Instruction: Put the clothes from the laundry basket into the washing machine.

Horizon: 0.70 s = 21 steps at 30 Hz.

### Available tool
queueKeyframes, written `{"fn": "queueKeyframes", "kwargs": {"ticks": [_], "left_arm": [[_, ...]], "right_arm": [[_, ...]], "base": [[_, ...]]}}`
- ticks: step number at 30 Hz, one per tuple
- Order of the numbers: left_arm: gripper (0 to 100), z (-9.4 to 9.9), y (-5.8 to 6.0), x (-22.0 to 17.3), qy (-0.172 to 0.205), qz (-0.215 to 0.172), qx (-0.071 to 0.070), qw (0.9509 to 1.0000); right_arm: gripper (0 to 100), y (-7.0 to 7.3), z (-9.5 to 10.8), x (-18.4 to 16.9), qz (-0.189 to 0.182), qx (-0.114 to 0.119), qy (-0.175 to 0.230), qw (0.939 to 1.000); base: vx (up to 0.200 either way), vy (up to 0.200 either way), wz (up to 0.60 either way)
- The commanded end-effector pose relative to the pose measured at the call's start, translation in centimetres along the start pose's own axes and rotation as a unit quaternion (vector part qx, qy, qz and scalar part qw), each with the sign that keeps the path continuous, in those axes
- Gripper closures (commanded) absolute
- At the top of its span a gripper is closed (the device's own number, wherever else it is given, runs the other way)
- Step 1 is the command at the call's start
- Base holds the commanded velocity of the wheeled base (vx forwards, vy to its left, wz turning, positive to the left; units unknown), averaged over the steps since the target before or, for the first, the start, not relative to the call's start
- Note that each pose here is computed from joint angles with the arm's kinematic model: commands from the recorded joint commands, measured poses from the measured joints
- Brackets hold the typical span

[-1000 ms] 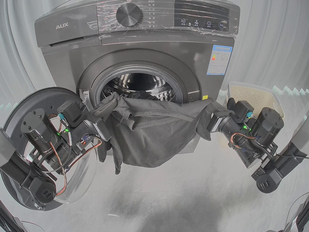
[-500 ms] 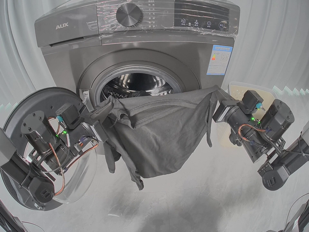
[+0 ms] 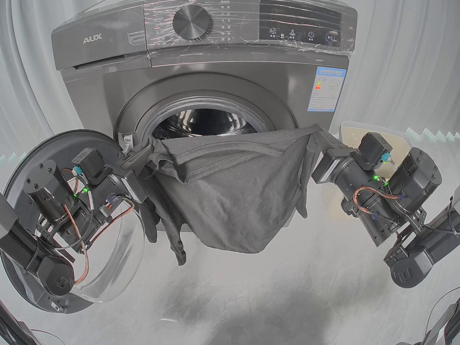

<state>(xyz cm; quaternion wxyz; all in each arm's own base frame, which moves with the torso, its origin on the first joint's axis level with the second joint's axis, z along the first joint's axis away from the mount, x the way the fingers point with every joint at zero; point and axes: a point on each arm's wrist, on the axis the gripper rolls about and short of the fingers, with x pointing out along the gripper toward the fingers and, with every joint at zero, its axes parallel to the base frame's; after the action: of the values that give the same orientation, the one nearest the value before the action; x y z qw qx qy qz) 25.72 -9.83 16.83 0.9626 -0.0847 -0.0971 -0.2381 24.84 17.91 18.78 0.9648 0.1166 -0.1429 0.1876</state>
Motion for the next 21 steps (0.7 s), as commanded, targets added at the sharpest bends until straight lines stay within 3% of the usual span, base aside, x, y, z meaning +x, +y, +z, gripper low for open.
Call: {"fn": "queueKeyframes", "kwargs": {"ticks": [1, 21], "left_arm": [[100, 0.8, 0.2, -0.2, -0.015, 0.003, 0.002, 0.9999], [100, 2.0, 0.3, -0.5, -0.034, 0.004, 0.005, 0.9994]], "right_arm": [[100, 0.1, 0.2, 0.0, 0.001, 0.002, -0.005, 1.0], [100, 0.3, 1.1, 0.5, -0.013, 0.011, -0.025, 0.9996]], "base": [[0.0, 0.0, 0.0], [0.0, 0.0, 0.0]]}}
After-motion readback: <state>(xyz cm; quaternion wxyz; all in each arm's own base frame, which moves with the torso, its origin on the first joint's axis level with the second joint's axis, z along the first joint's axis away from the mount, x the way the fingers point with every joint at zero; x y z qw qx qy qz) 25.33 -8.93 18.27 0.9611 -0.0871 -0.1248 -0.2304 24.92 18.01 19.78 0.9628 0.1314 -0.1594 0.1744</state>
